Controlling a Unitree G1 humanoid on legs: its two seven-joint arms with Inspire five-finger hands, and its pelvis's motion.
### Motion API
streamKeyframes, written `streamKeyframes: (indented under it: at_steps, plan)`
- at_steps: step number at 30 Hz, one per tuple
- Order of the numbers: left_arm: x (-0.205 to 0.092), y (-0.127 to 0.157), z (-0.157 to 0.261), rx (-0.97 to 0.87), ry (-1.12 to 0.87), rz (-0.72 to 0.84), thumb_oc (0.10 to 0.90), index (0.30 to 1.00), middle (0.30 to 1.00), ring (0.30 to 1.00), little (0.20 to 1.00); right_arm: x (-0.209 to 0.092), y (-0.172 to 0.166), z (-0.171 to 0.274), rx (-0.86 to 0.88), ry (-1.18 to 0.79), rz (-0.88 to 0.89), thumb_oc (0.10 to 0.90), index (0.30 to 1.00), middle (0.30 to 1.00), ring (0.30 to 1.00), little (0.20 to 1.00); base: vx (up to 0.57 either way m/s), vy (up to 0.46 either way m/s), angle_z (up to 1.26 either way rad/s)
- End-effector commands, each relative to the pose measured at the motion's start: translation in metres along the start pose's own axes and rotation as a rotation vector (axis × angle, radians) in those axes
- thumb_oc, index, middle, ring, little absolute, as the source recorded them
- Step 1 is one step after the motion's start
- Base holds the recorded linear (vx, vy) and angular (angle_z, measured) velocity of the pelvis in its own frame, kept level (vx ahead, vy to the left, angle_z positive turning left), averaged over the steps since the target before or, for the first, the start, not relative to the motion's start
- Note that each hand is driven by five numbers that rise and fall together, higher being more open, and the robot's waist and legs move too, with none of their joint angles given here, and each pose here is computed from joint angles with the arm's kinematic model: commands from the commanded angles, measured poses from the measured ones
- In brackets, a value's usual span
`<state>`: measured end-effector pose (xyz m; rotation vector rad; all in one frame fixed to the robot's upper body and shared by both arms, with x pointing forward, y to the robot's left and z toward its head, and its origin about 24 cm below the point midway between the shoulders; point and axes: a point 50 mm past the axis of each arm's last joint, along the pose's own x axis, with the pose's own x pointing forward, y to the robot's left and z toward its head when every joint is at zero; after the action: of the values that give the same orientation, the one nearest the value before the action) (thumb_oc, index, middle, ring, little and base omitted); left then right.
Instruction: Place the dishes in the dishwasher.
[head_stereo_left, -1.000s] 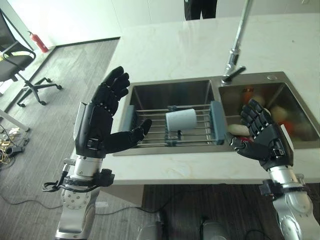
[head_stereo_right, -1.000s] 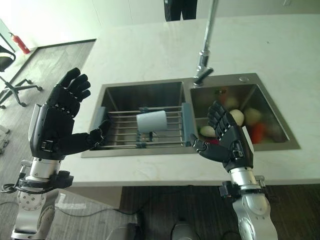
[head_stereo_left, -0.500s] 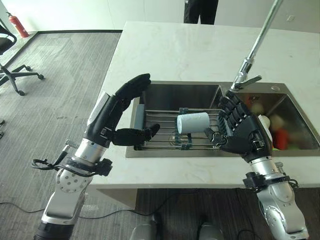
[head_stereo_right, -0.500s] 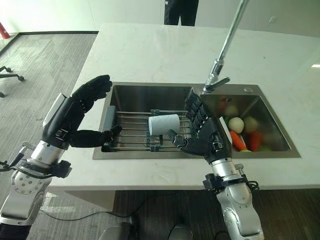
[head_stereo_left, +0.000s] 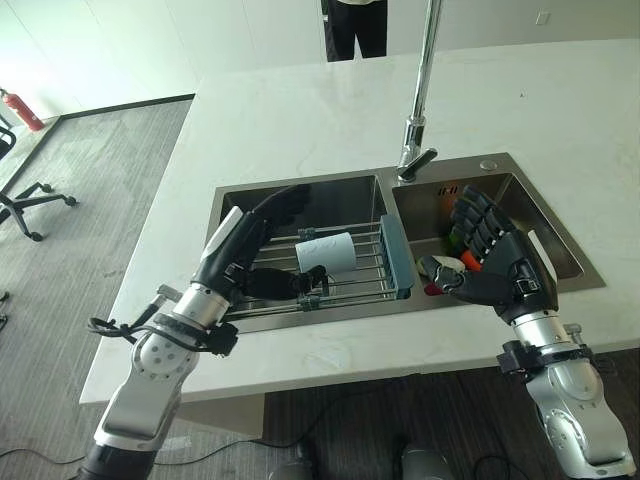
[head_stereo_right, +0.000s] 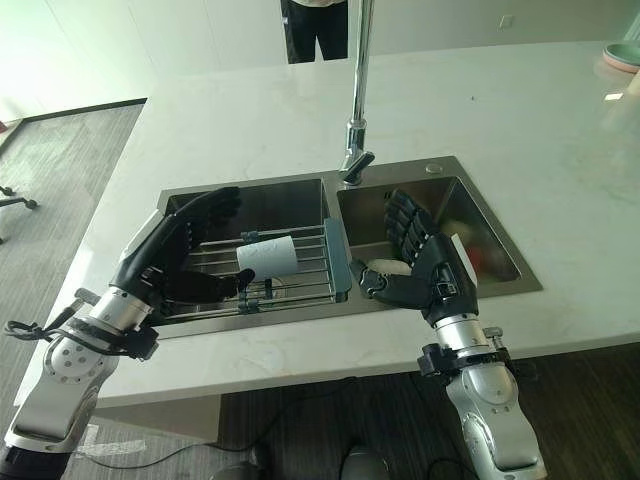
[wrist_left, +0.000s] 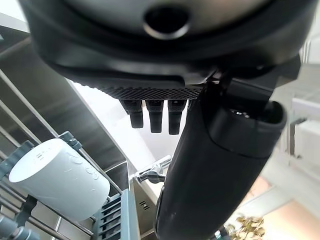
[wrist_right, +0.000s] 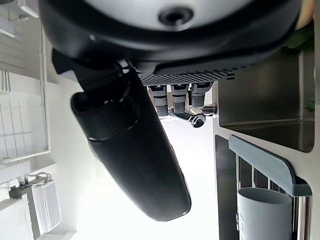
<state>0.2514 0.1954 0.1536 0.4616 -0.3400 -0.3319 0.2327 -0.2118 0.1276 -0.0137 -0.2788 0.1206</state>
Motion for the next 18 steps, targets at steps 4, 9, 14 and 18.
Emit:
streamKeyframes:
  at_steps: [4,9,14,18]
  plan:
    - [0.021,0.017,0.046,0.205,-0.212,0.046,0.8,0.9,0.9,0.9,0.9,0.018,0.008,0.053,-0.057,-0.29,0.042,0.8,0.9,0.9,0.9,0.9,0.01,0.012,-0.03]
    - [0.03,0.03,0.037,0.314,-0.092,0.037,0.8,0.9,0.9,0.9,0.9,0.019,0.005,0.051,-0.075,-0.269,0.05,0.8,0.9,0.9,0.9,0.9,0.0,0.031,-0.04]
    - [0.037,0.042,0.028,0.374,0.016,0.004,0.8,0.9,0.9,0.9,0.9,0.022,0.003,0.053,-0.097,-0.261,0.061,0.8,0.9,0.9,0.9,0.9,-0.03,0.048,-0.05]
    - [0.042,0.046,0.025,0.407,0.075,-0.031,0.8,0.9,0.9,0.9,0.9,0.023,0.002,0.053,-0.105,-0.259,0.071,0.8,0.9,0.9,0.9,0.9,-0.03,0.041,-0.08]
